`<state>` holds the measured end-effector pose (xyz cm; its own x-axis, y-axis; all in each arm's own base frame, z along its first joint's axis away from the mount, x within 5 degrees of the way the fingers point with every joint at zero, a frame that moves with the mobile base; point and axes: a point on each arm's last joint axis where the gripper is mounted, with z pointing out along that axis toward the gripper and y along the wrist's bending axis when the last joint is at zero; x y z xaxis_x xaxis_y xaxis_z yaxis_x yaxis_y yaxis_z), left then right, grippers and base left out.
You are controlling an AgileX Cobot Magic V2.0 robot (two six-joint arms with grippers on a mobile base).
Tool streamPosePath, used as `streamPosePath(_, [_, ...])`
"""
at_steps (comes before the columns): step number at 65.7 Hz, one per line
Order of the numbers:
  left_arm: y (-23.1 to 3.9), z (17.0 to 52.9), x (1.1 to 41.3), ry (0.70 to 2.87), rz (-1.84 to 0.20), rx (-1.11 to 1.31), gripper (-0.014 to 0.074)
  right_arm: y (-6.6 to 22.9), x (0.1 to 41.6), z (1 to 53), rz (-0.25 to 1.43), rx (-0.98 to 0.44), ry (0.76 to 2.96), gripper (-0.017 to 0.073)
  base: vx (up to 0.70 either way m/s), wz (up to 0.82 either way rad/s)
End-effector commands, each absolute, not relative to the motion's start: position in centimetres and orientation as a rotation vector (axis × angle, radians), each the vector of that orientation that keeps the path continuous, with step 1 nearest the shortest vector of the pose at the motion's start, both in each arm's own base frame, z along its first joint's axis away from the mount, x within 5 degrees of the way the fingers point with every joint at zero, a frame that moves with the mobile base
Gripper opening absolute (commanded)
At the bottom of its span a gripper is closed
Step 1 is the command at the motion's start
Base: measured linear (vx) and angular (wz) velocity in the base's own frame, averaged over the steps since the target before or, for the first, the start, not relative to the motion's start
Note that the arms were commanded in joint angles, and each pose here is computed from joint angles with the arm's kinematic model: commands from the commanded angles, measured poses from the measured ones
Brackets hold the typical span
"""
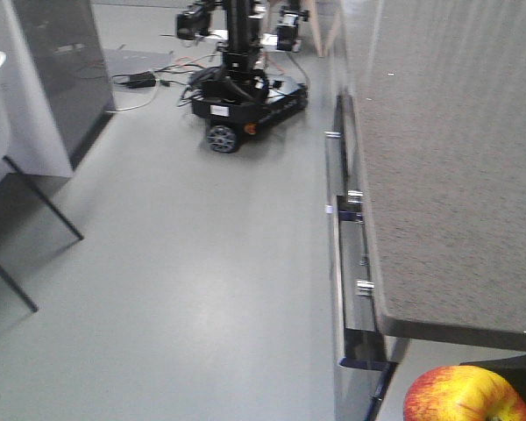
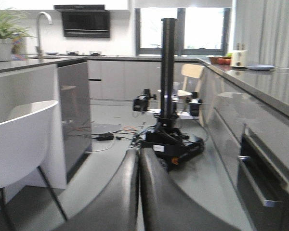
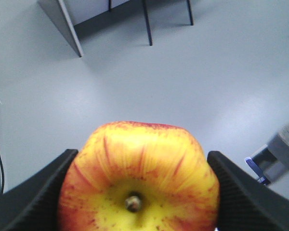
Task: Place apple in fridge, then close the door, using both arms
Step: 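Drive the base away from the counter holding the apple in the right gripper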
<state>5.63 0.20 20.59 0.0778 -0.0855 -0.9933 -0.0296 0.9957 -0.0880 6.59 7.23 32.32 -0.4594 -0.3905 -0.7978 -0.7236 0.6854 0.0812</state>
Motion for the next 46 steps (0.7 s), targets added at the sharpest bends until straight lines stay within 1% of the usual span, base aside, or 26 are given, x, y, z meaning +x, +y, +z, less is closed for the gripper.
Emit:
streamPosePath(1, [0.2,20.33,5.58,1.433,-0.054,-0.096,-0.0006,7.46,6.85,33.61,0.562,-0.815,2.018,0.0183,0.0,0.42])
streamPosePath(46, [0.2,20.33,5.58,1.433,-0.054,-0.096,-0.0006,7.46,6.86,33.62,0.561,-0.814,2.017,0.0183,0.0,0.43])
